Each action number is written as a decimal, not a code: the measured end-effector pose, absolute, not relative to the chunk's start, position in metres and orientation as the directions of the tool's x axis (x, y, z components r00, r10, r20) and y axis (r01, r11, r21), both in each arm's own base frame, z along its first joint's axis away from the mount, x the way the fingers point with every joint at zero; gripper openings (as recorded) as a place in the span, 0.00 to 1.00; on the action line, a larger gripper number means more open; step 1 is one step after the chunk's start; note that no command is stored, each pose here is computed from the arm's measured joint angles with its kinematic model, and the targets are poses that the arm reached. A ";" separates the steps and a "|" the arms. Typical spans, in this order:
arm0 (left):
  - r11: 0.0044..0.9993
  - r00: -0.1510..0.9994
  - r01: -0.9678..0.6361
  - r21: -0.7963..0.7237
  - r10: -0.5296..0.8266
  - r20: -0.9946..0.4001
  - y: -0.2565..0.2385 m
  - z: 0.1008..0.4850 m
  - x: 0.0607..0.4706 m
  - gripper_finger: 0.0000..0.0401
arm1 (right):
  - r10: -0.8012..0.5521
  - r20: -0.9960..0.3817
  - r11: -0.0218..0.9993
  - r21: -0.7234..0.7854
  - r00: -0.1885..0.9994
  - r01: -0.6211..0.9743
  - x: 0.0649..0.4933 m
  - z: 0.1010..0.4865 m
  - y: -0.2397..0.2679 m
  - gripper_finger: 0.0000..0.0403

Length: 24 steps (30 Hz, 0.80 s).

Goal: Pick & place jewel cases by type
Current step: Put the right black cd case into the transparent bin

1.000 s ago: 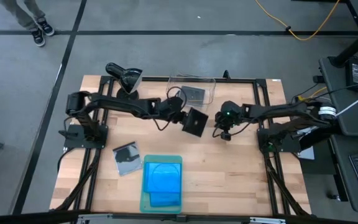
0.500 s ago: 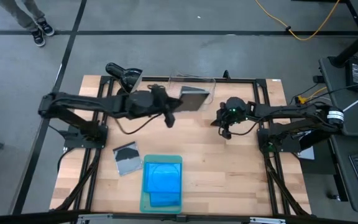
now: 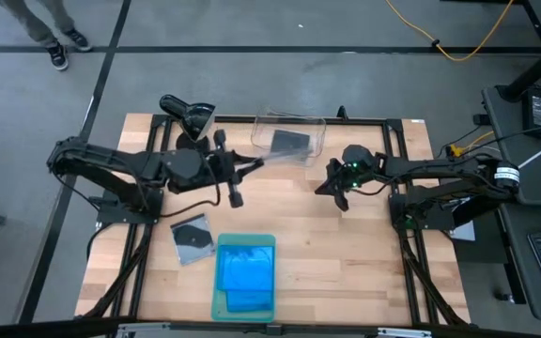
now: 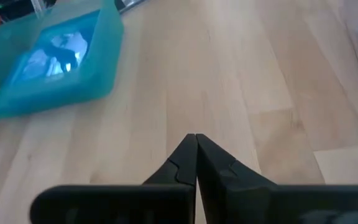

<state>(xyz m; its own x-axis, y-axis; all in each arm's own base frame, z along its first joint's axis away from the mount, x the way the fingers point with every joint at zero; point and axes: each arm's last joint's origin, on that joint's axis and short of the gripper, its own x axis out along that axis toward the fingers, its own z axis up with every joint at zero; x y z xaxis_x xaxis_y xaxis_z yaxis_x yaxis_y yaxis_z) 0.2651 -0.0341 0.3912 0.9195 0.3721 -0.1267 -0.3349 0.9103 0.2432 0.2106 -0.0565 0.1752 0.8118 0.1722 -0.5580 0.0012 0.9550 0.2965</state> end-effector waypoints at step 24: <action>0.605 0.863 -0.331 0.724 0.504 -0.026 -0.080 0.398 0.255 0.05 | 0.207 -0.515 0.928 0.371 0.832 -0.001 0.213 0.179 -0.056 0.02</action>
